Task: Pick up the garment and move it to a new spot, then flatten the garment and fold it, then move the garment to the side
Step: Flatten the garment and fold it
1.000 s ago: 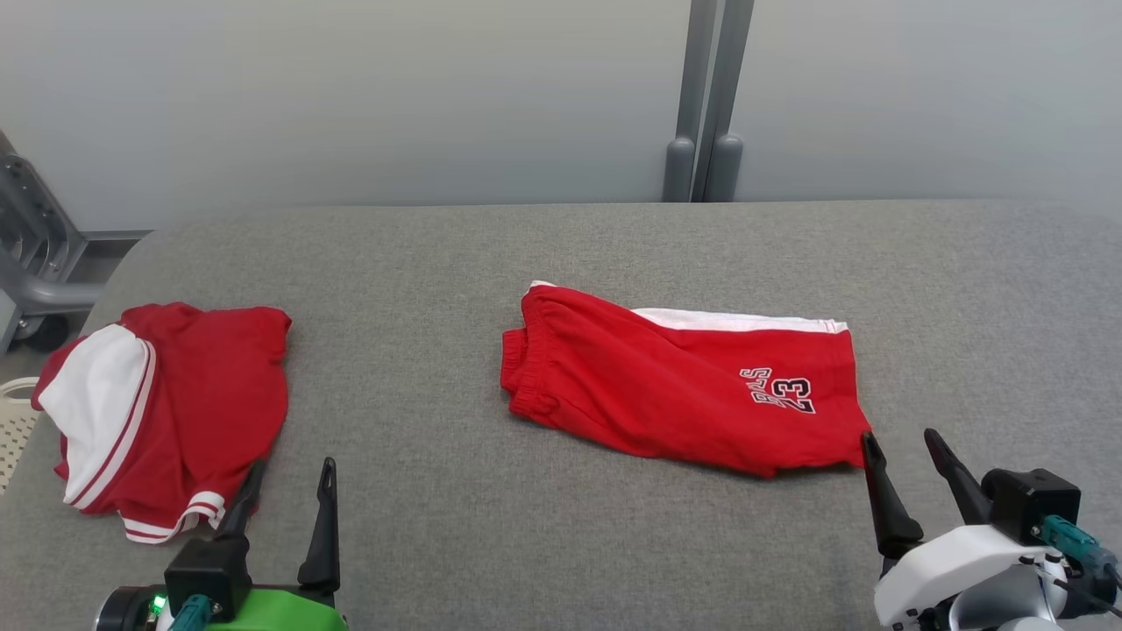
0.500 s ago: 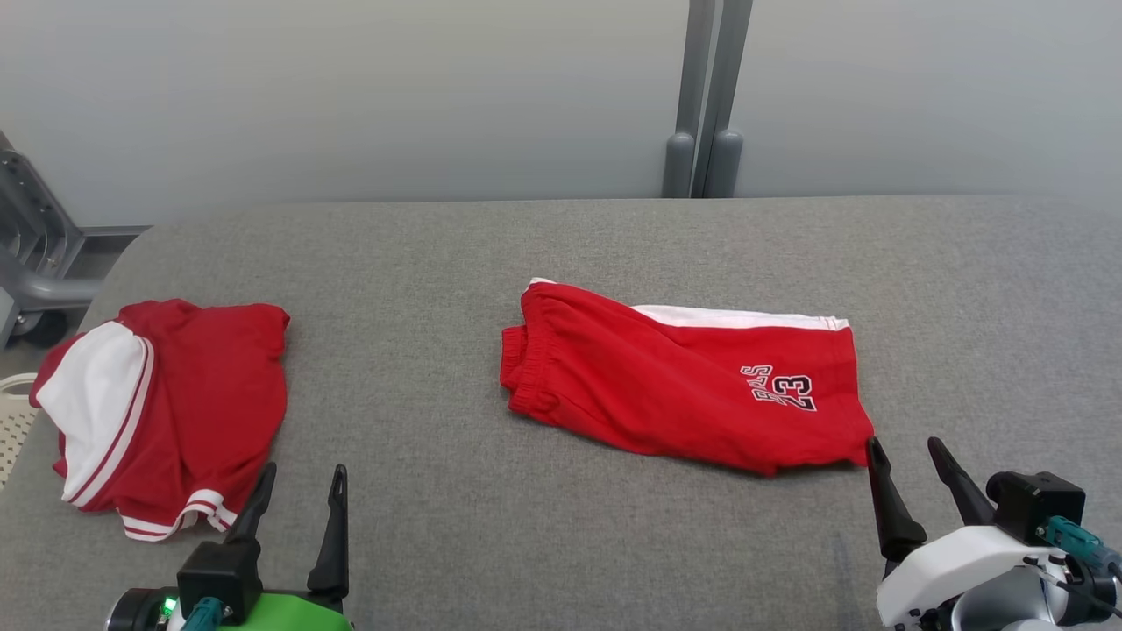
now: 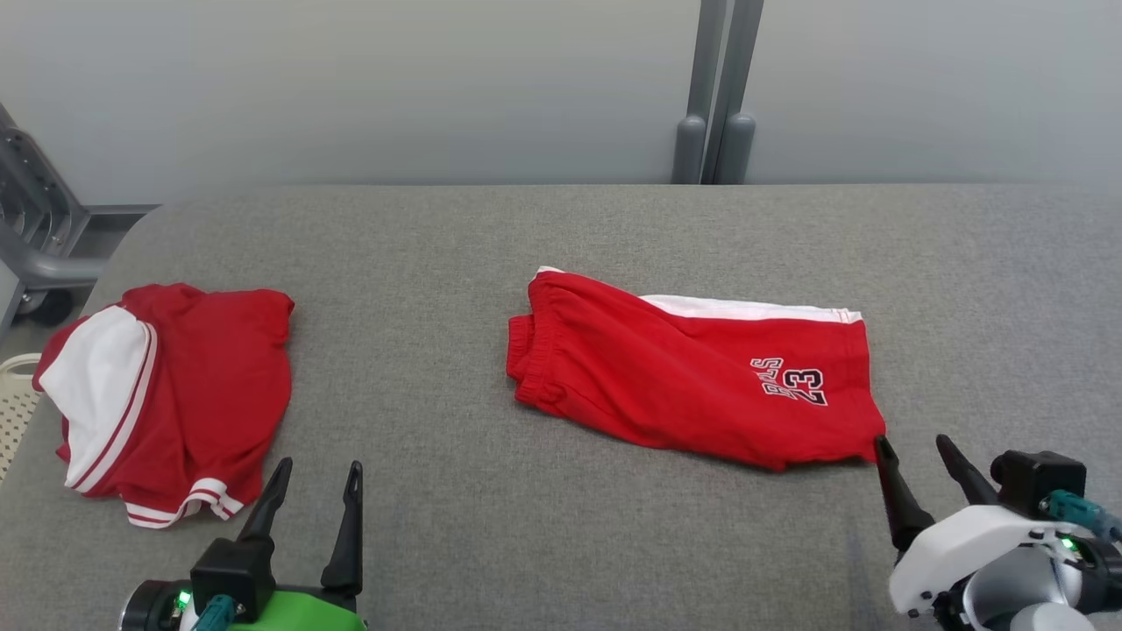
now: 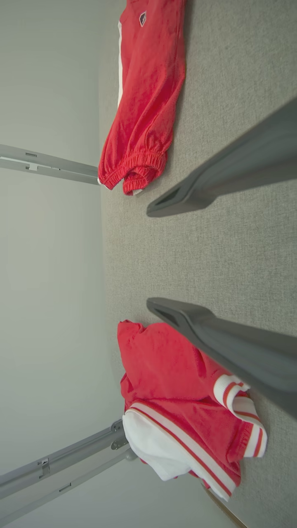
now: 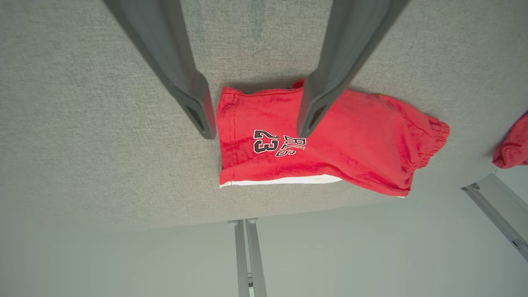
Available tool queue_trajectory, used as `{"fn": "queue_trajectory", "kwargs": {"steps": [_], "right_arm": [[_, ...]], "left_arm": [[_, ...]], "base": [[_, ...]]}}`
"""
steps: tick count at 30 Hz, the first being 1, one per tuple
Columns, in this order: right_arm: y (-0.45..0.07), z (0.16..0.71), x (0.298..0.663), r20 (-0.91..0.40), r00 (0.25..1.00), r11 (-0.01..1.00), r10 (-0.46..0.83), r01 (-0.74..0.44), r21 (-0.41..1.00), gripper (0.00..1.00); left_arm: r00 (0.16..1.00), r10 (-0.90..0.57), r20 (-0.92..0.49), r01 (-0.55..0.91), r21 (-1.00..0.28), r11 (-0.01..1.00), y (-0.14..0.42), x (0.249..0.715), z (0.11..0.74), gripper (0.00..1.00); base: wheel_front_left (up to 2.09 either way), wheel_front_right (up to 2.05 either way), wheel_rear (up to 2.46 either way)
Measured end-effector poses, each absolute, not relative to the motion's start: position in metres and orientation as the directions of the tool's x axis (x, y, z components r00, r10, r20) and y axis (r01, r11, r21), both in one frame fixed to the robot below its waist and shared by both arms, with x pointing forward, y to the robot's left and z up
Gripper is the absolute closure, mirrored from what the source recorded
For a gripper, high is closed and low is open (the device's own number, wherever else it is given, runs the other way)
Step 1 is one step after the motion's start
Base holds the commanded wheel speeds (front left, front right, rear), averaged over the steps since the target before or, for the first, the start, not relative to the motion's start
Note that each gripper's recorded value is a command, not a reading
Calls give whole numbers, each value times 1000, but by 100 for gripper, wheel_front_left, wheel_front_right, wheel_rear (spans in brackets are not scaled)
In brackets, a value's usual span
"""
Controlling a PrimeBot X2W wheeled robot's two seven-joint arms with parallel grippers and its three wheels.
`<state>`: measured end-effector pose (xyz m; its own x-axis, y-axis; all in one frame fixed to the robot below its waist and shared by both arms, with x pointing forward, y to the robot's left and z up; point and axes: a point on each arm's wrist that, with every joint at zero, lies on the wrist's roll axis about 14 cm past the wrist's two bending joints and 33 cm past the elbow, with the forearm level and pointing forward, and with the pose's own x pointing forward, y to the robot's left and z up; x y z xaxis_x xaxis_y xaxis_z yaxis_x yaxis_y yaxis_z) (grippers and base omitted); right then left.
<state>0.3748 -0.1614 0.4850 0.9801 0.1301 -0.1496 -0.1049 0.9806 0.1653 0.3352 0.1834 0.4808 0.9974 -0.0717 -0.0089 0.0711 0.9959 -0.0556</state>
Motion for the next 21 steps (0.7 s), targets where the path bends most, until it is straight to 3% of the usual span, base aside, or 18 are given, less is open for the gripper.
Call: {"fn": "queue_trajectory", "kwargs": {"steps": [7,11,16,21], "right_arm": [[-202,463,400,-442,897,995,22,22,94,0],[-211,472,430,-520,854,995,-13,61,76,0],[-207,448,447,-679,734,992,1,87,96,0],[-192,435,469,-733,679,991,32,73,111,0]], "left_arm": [[995,-96,8,96,-45,994,176,345,486,0],[995,-98,3,98,-37,995,175,353,485,0],[996,-85,-28,83,-37,996,179,359,475,0],[997,-60,-47,59,-35,998,187,365,470,0]], "base": [[0,0,0],[0,0,0],[0,0,0],[0,0,0]]}}
